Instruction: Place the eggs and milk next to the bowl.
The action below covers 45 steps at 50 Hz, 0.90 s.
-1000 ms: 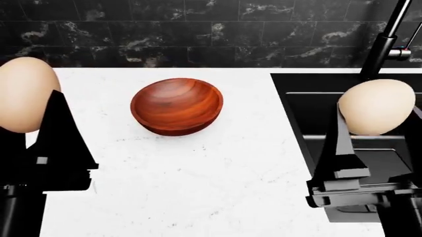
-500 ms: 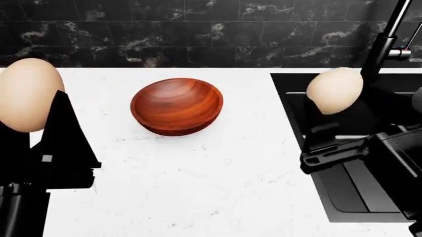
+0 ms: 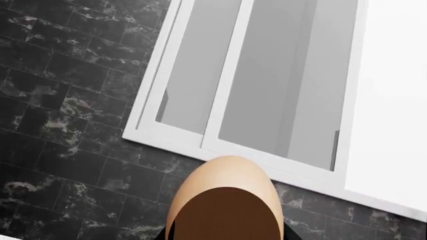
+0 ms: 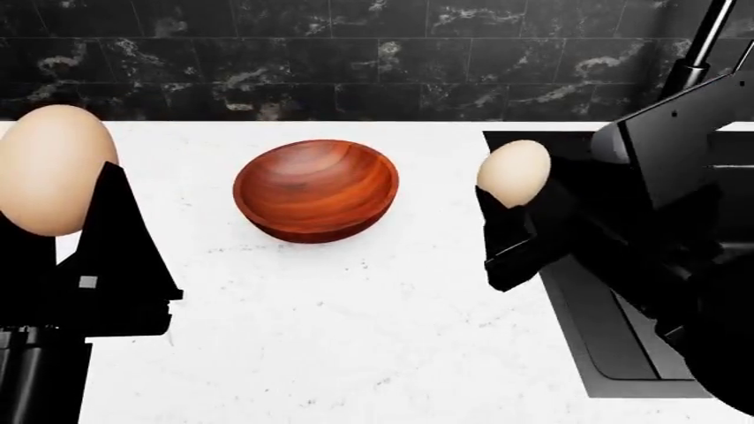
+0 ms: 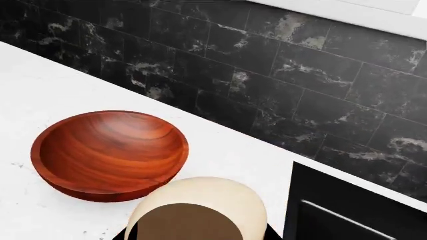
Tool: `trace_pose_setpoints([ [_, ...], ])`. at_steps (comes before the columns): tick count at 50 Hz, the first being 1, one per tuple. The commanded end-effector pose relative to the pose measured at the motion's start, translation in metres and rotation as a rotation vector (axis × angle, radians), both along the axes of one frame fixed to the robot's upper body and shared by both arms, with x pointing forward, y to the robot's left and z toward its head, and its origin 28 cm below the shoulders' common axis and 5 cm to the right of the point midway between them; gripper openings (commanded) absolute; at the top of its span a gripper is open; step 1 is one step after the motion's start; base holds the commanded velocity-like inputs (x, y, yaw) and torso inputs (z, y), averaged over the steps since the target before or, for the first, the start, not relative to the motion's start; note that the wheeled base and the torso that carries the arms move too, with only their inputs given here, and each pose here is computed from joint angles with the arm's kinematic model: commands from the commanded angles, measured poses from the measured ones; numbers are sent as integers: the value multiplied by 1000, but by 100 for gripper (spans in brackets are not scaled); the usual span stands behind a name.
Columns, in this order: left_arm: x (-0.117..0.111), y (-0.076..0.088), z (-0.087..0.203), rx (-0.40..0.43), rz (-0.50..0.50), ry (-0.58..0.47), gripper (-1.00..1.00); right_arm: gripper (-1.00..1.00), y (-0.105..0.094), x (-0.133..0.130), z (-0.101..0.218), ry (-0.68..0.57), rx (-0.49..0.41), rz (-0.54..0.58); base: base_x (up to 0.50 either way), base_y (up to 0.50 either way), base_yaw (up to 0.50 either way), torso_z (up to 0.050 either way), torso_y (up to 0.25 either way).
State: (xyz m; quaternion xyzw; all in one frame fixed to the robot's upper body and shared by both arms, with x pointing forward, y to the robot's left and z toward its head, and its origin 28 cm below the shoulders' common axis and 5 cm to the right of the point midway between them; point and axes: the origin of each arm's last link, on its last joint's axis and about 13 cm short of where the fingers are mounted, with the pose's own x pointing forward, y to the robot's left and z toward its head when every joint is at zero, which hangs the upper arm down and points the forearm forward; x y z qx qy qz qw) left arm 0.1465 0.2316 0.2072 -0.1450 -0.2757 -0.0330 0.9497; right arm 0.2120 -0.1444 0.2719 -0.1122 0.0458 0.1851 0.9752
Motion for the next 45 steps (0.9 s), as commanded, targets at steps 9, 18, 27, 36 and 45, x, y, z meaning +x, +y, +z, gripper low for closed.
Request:
trace_pose_setpoints([
  [9,1,0,0,-10,-6,4,-100,-100,7,44,-18,87,-50,62,0,0,0,0,0],
  [18,3,-1,-1,-6,-12,11,-100,-100,12,58,-30,131,-60,85,0,0,0,0,0],
  [27,2,0,0,-8,-11,5,-100,-100,16,69,-40,173,-80,116,0,0,0,0,0],
  [36,3,0,-2,-7,-6,11,-100,-100,19,82,-46,178,-65,126,0,0,0,0,0],
  [45,6,0,-4,-2,0,20,-100,-100,20,96,-56,194,-49,129,0,0,0,0,0],
])
